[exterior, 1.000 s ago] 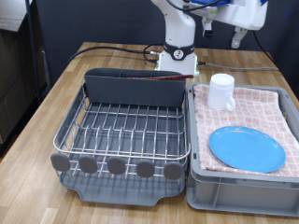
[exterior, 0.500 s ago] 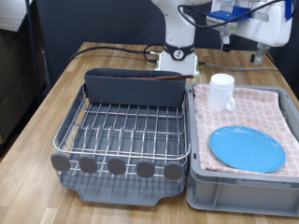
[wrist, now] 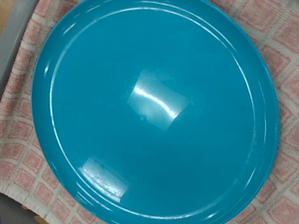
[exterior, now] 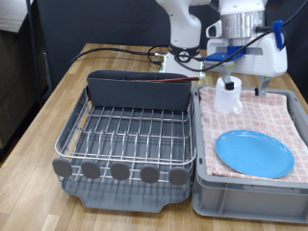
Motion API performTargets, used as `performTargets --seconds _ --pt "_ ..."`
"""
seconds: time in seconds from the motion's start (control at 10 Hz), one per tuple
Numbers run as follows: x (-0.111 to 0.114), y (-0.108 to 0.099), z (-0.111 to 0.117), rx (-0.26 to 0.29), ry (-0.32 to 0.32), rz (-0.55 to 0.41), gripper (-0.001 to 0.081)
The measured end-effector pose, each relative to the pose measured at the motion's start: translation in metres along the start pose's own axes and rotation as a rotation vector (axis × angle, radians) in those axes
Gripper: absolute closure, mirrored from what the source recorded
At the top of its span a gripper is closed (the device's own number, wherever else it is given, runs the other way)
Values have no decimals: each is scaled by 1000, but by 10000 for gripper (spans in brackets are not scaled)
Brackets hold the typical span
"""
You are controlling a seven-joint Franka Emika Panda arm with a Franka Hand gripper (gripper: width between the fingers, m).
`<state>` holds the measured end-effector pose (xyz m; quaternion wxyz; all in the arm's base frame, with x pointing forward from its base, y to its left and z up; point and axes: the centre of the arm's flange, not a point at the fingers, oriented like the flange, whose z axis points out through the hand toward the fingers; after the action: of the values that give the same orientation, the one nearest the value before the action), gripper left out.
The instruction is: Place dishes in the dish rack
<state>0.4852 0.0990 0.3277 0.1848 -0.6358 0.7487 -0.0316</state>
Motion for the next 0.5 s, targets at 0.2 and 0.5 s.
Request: performTargets --seconds 0.2,0.5 --pt "5 1 8 15 -12 -23 3" --pt "10 5 10 15 -56 -8 3"
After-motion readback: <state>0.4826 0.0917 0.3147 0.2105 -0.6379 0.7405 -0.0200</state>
